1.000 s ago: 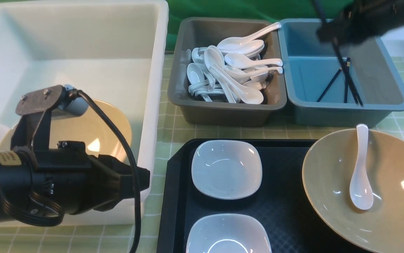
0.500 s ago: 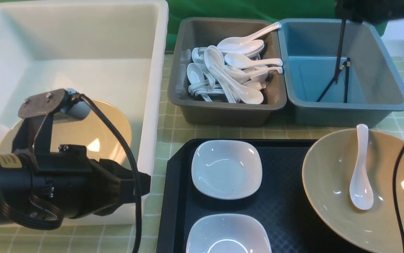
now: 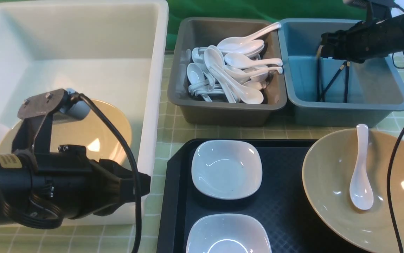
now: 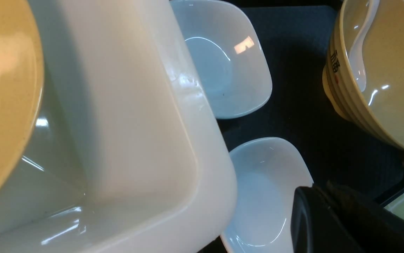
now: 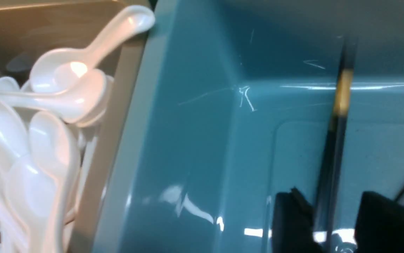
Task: On green table put chopsticks spoon bowls plates into blue grey white boxes.
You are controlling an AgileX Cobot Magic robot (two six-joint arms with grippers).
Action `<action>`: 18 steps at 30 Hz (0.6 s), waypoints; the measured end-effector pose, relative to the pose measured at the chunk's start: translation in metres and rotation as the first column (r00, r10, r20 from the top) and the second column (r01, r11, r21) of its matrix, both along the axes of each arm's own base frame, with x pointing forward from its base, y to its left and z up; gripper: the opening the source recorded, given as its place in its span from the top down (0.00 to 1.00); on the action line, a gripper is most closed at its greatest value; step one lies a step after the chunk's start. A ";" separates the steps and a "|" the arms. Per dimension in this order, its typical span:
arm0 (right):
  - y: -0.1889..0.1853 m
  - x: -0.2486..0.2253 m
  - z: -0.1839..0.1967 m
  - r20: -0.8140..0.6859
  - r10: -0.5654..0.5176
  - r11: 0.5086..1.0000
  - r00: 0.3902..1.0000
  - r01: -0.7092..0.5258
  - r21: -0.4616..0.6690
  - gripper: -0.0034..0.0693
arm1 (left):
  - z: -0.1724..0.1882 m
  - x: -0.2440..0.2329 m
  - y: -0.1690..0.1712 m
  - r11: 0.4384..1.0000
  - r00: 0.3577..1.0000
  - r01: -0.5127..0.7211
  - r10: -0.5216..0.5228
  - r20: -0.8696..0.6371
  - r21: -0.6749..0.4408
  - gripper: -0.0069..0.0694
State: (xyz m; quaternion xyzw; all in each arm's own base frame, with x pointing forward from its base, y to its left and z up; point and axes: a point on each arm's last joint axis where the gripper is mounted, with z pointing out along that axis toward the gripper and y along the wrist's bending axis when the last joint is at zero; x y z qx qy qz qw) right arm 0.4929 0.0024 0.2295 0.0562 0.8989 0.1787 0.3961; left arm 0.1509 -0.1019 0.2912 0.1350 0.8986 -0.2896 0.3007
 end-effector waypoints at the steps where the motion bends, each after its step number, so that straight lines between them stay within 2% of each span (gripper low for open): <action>1: -0.003 -0.002 0.004 -0.002 0.002 1.000 1.000 -0.002 0.003 0.52 | 0.000 0.000 0.000 1.000 1.000 0.000 0.000 -0.001 0.000 0.91; 4: -0.012 -0.014 0.026 -0.013 0.029 0.999 0.999 -0.029 0.016 0.48 | 0.000 0.000 0.000 1.000 1.000 -0.002 0.002 -0.004 -0.003 0.91; 7: -0.023 -0.034 0.055 -0.028 0.101 0.995 0.995 -0.100 0.009 0.48 | 0.000 0.000 0.000 1.000 1.000 -0.003 0.003 -0.004 -0.004 0.91; 9: -0.025 -0.057 0.081 -0.058 0.195 0.981 0.979 -0.196 -0.003 0.47 | 0.000 0.000 0.000 1.000 1.000 -0.003 0.003 -0.005 -0.005 0.91; 10: -0.026 -0.057 0.081 -0.056 0.197 0.980 0.979 -0.197 -0.006 0.47 | 0.000 0.000 0.000 1.000 1.000 -0.003 0.003 -0.005 -0.005 0.91; 11: -0.021 -0.073 0.097 -0.079 0.274 0.961 0.958 -0.276 -0.022 0.47 | 0.000 0.000 0.000 1.000 1.000 -0.003 0.003 -0.005 -0.005 0.91; 13: -0.011 -0.094 0.115 -0.096 0.344 0.936 0.934 -0.349 -0.041 0.47 | 0.000 0.000 0.000 1.000 1.000 0.004 -0.004 0.002 -0.001 0.91; 18: 0.018 -0.146 0.133 -0.095 0.406 0.907 0.909 -0.413 -0.080 0.47 | 0.019 0.001 -0.002 0.997 0.995 0.073 -0.075 0.063 0.037 0.91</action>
